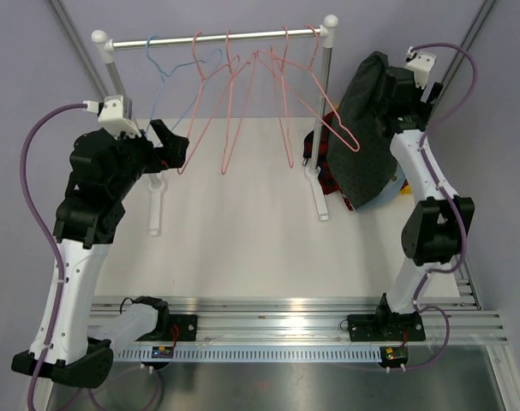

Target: Remove the skirt from the hanger

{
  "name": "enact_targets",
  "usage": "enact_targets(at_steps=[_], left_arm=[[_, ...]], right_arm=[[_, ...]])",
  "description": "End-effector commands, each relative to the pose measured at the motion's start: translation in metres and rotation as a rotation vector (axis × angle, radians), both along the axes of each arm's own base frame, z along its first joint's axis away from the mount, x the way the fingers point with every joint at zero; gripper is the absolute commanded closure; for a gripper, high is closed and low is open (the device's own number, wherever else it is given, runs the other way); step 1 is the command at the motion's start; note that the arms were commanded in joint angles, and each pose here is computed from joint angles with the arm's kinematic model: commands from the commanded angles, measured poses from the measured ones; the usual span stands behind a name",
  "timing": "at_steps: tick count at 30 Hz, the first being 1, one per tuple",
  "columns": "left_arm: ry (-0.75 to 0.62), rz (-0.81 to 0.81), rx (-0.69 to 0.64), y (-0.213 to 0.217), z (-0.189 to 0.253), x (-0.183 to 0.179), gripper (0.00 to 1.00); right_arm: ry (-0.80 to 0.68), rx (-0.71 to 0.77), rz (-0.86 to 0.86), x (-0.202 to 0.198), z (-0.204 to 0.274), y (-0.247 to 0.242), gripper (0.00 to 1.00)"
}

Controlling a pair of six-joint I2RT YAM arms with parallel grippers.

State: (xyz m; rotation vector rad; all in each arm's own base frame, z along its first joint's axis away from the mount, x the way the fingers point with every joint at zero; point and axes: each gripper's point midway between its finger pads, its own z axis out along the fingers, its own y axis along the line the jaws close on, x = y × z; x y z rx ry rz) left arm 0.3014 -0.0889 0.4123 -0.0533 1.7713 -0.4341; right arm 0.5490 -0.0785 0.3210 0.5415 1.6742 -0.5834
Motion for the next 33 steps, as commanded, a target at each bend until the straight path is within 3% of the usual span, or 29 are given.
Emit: enact_targets(at_steps=[1,4,6,10,13,19,25,33], left_arm=[[-0.108,0.003,-0.017,0.007,0.037,-0.028,0.01],[-0.103,0.026,-0.014,0.014,0.031,-0.040,0.01],[-0.105,0.048,-0.018,0.021,0.025,-0.056,0.01],[-0.075,0.108,-0.020,0.036,-0.012,-0.079,0.01],[-0.107,0.130,-0.037,0.043,-0.028,-0.098,0.01],[-0.181,0.226,-0.024,0.068,-0.056,-0.127,0.01],[-0.139,0.187,-0.012,0.061,-0.100,-0.126,0.01],[-0.121,0.202,0.008,0.065,-0.120,-0.128,0.01]], right_arm=[[-0.319,0.087,-0.056,-0.085,0.115,-0.008,0.00],[-0.394,0.156,-0.031,-0.144,0.141,-0.007,0.01],[-0.386,0.214,0.124,-0.160,0.131,0.015,0.01],[-0.406,0.316,0.476,-0.240,0.135,0.069,0.01],[-0.369,0.399,0.720,-0.289,0.101,0.111,0.00],[-0.369,0.499,0.823,-0.359,0.039,0.128,0.01],[-0.361,0.469,0.831,-0.386,0.021,0.125,0.01],[-0.241,0.483,0.832,-0.374,0.007,0.130,0.01]])
